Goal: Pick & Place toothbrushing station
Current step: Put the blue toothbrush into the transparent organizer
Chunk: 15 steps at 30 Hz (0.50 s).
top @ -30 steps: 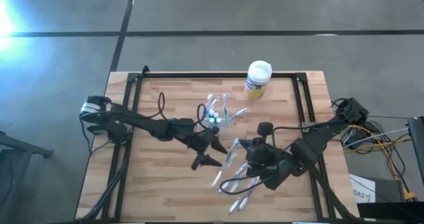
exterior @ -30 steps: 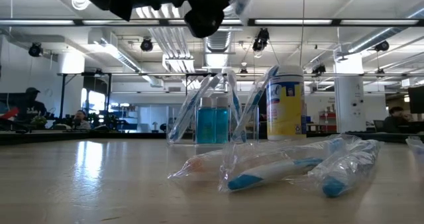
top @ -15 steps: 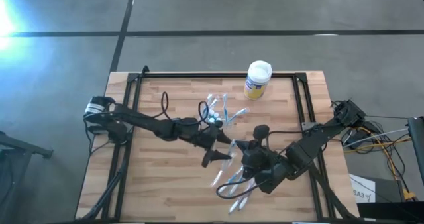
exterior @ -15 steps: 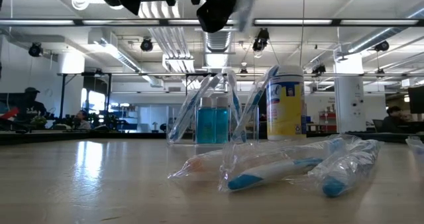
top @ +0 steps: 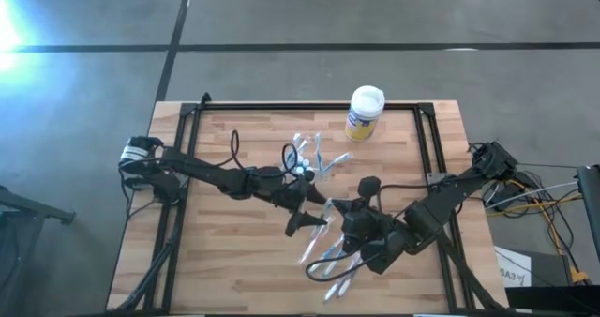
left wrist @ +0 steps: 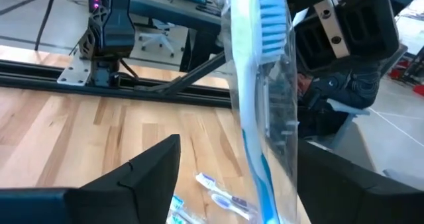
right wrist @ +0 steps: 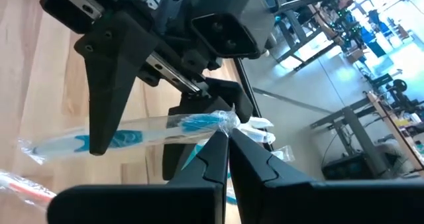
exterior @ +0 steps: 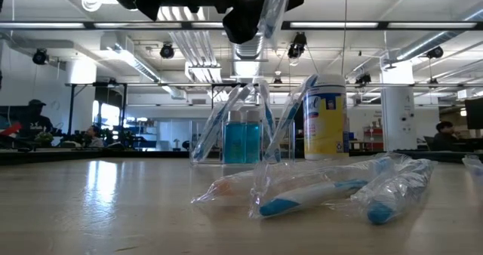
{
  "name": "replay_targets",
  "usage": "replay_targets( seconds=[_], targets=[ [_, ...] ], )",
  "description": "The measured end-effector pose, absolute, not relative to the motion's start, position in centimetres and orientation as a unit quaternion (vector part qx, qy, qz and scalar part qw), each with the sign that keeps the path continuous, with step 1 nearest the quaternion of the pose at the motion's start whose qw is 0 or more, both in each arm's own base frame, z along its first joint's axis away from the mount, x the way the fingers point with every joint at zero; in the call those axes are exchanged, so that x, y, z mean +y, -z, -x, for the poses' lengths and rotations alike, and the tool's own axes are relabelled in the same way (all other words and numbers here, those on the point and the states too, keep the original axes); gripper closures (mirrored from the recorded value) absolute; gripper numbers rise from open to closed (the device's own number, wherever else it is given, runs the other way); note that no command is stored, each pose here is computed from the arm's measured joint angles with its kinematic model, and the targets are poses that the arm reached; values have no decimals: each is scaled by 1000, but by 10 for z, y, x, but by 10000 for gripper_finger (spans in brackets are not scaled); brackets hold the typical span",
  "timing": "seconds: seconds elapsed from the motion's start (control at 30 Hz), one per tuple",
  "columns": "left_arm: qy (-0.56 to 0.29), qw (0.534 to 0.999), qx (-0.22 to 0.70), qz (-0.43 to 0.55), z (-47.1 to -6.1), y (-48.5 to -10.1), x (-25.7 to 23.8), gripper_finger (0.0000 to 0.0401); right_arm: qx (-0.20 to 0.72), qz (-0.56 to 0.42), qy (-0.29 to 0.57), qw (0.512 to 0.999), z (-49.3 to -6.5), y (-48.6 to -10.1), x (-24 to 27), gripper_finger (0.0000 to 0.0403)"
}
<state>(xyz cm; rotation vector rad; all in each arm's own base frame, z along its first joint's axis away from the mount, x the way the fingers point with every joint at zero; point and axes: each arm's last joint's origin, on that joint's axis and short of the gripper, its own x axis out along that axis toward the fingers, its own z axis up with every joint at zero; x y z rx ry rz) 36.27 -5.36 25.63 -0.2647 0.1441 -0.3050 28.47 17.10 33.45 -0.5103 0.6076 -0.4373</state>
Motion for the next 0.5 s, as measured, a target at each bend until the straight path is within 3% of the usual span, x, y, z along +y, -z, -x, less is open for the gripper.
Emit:
replay_targets(
  seconds=[0.2,0.3,0.43,0.5],
  targets=[
    [152,979,69,120,-363,-257,-54,181,293,245,211,900,-285,-335,171,395],
    [154,980,67,105,-363,-257,-54,243,293,244,210,900,-285,-335,171,395],
    [163,980,68,97,-363,-256,-54,355,295,241,204,902,-285,-334,171,395],
    [172,978,69,90,-362,-256,-54,376,296,236,197,904,-286,-335,172,395]
  ],
)
